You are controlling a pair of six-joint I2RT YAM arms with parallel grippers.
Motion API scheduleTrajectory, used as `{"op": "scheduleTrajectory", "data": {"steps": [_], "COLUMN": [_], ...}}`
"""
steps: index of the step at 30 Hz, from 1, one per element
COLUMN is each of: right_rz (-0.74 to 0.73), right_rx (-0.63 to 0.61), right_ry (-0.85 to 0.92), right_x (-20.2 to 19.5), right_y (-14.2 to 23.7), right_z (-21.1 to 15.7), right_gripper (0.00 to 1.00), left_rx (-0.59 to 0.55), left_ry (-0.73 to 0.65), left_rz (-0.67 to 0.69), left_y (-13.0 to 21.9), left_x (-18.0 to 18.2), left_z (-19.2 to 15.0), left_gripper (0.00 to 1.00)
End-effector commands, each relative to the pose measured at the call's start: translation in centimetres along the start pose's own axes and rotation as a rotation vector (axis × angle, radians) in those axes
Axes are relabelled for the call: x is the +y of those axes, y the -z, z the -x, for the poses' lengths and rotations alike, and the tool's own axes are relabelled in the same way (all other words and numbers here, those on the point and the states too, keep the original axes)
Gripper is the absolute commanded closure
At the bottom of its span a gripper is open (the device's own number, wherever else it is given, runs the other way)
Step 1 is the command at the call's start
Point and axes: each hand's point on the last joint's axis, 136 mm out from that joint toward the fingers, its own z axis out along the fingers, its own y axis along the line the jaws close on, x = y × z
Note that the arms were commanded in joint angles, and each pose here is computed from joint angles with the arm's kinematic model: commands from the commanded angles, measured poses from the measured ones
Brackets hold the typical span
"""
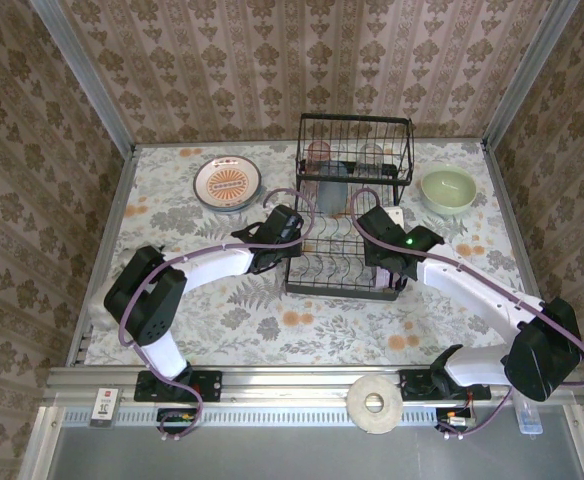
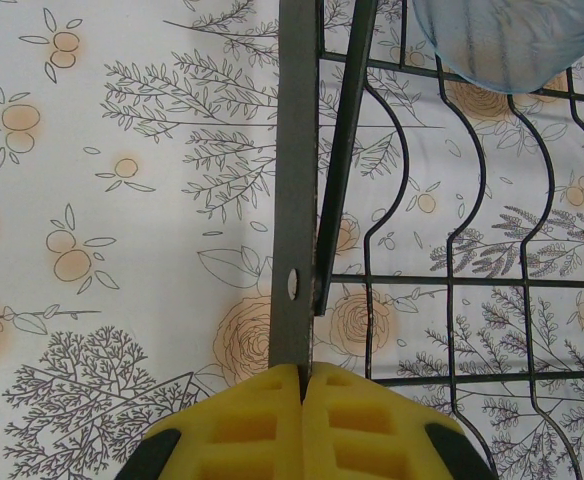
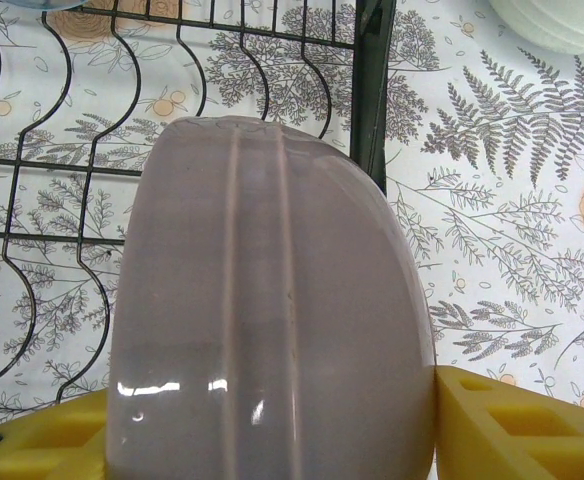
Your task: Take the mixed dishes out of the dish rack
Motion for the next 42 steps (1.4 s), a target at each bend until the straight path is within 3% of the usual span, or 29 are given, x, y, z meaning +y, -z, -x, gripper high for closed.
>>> {"op": "scheduleTrajectory", "data": {"steps": [1, 5, 7, 11, 17, 21, 24, 29, 35, 42], "right_rz": [0.116, 0.135, 0.147, 0.187, 0.249, 0.293, 0.342, 0.432, 0.528, 0.590], "right_rx": [-0.110, -0.115, -0.113, -0.093, -0.094, -0.111, -0.120, -0.134, -0.153, -0.121], "right_ry": [-0.075, -0.073, -0.076, -0.081, -0.088, -0.108, -0.172, -0.352, -0.630, -0.845], "right_x": [2.2, 2.3, 2.3, 2.4, 2.5, 1.7, 0.4, -2.6, -5.9, -7.8], "right_y": [2.3, 2.8, 3.0, 3.2, 4.2, 5.6, 6.2, 6.0, 4.0, 0.3], "right_z": [3.7, 3.9, 4.0, 4.0, 4.6, 5.0, 5.1, 4.4, 2.5, -0.6], "right_gripper": [0.66, 0.46, 0.32, 0.15, 0.00, 0.00, 0.00, 0.00, 0.03, 0.19], "left_rx": [0.168, 0.151, 0.149, 0.117, 0.071, -0.005, -0.066, -0.091, -0.016, 0.068], "left_ry": [-0.043, -0.067, -0.082, -0.112, -0.155, -0.188, -0.253, -0.310, -0.321, -0.259], "left_rz": [0.013, -0.011, -0.031, -0.057, -0.094, -0.113, -0.187, -0.531, -0.957, -1.247], "left_y": [-1.0, -0.4, 0.1, 1.4, 3.6, 6.5, 9.2, 12.3, 14.3, 15.4], "left_x": [1.1, 0.6, 0.1, -0.6, -1.6, -1.9, -3.7, -10.1, -17.3, -20.9], "left_z": [-4.8, -4.1, -3.7, -2.5, -0.6, 1.3, 2.3, 2.1, 0.7, 0.0], "left_gripper": [0.95, 0.87, 0.78, 0.55, 0.34, 0.21, 0.20, 0.24, 0.34, 0.44]}}
